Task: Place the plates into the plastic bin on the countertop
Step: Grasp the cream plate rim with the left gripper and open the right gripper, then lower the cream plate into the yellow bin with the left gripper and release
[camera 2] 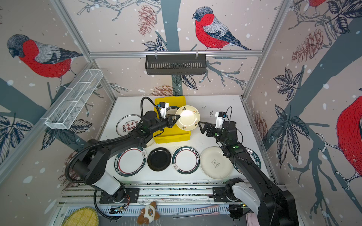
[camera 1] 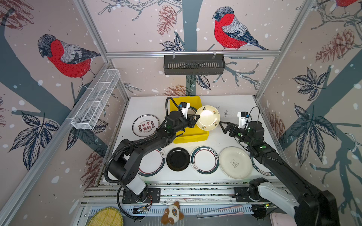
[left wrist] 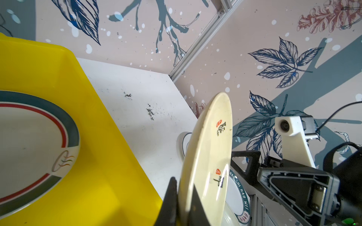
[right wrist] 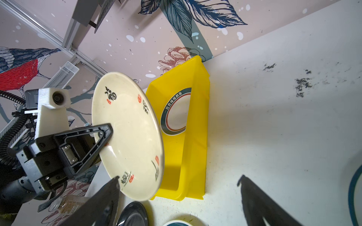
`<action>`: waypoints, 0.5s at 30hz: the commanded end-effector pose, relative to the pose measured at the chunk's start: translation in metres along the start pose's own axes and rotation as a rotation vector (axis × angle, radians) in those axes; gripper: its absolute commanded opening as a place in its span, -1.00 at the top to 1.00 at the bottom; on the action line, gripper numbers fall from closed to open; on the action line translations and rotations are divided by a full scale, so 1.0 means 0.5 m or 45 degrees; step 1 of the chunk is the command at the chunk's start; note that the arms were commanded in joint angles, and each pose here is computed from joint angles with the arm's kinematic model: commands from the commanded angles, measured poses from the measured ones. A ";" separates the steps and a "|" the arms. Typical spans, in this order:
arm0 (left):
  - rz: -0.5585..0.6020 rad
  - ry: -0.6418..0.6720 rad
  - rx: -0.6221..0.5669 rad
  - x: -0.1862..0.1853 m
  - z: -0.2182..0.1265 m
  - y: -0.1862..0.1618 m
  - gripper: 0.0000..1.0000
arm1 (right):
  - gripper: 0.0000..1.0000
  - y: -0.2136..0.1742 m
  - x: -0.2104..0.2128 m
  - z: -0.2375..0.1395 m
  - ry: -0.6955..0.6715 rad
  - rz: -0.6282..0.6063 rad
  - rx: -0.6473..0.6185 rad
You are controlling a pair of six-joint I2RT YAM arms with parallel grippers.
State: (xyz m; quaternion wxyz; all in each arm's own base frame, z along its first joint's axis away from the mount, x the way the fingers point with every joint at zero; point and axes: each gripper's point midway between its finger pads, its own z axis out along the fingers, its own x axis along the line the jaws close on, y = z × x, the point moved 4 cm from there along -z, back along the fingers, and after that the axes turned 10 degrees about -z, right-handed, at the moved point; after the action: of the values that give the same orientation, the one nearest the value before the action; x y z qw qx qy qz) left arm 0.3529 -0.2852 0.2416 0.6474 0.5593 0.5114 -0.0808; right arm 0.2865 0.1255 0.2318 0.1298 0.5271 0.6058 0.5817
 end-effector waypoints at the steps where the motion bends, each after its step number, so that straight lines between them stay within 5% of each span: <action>1: 0.013 0.095 -0.083 0.023 -0.019 0.041 1.00 | -0.92 0.008 -0.006 -0.004 -0.043 -0.036 -0.032; 7: -0.054 0.425 -0.170 0.144 -0.067 0.090 1.00 | -0.95 0.009 -0.013 -0.006 -0.073 -0.042 -0.041; 15: -0.046 0.612 -0.153 0.229 -0.041 0.122 1.00 | -0.96 0.009 -0.020 -0.004 -0.099 -0.048 -0.042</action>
State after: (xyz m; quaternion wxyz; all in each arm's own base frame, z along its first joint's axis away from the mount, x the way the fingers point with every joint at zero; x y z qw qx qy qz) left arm 0.4247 -0.1986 0.2064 0.5563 0.5103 0.6534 0.0566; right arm 0.2889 0.1180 0.2310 0.1583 0.5361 0.6005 0.5717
